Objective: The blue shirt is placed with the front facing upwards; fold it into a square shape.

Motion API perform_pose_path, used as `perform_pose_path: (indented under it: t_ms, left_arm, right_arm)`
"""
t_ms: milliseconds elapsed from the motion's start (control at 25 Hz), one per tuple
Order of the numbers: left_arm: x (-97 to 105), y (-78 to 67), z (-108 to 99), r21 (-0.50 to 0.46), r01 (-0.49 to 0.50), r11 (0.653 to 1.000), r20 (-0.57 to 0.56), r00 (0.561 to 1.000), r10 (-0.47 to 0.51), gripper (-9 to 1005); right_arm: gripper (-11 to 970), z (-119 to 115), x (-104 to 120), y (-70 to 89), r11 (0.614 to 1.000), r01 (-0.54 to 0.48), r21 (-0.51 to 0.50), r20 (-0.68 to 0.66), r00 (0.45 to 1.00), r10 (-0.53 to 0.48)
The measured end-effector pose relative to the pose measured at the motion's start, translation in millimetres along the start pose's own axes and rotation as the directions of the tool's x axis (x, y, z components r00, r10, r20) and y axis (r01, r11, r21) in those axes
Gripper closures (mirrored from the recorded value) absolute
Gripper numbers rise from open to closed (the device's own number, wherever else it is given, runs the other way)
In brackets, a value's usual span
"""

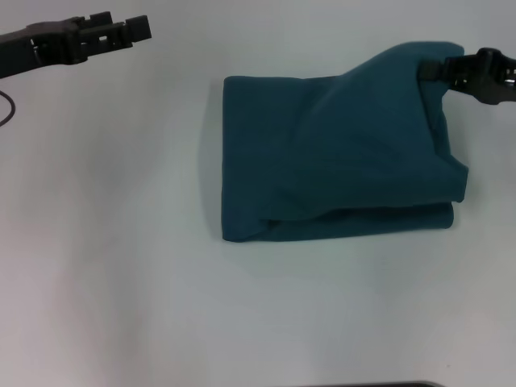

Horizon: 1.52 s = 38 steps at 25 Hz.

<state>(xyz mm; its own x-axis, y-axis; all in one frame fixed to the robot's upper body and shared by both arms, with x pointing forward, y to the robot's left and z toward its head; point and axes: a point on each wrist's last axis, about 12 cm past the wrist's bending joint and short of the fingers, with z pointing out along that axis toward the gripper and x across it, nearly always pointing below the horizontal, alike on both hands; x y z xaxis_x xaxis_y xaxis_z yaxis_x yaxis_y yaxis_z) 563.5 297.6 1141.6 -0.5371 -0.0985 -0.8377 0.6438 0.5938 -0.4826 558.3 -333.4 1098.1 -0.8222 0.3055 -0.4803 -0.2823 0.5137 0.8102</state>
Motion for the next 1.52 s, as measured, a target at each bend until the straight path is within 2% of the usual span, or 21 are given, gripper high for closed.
perform_pose_path:
  t_ms: [360,600,800,920,1120,1320,1520]
  left_arm:
    - [1,2.8,0,-0.014,0.006,1.000,-0.003,1.000,-0.006,33]
    - [3,5.7,0,-0.015,0.019,1.000,-0.012,1.000,-0.019,33]
    - [3,6.1,-1,-0.015,0.012,1.000,-0.017,1.000,-0.012,32]
    - [3,6.2,-1,-0.014,0.010,1.000,-0.020,1.000,-0.011,33]
    - [2,5.2,-1,-0.007,0.000,1.000,-0.023,1.000,-0.001,33]
    - [6,5.8,-2,-0.010,-0.032,0.999,-0.036,0.999,0.032,33]
    - [12,8.3,-4,-0.028,-0.045,0.999,-0.055,0.998,0.044,33]
  right_arm:
    - [763,-4,-7,-16.1,0.992,0.003,0.128,0.079,0.997,-0.014]
    - [586,-6,-8,-23.5,0.982,-0.003,0.186,0.103,0.995,-0.017]
    - [418,-19,-6,-27.3,0.980,-0.013,0.201,0.099,0.995,-0.007]
    - [309,-29,-4,-26.3,0.982,-0.007,0.190,0.091,0.996,-0.010]
    - [107,-36,-6,-13.8,0.994,0.021,0.112,0.076,0.997,-0.030]
    - [121,-19,-15,-1.2,0.997,0.050,0.058,0.033,0.998,-0.052]
    - [257,-1,-24,9.7,0.998,0.060,0.030,-0.004,0.998,-0.060]
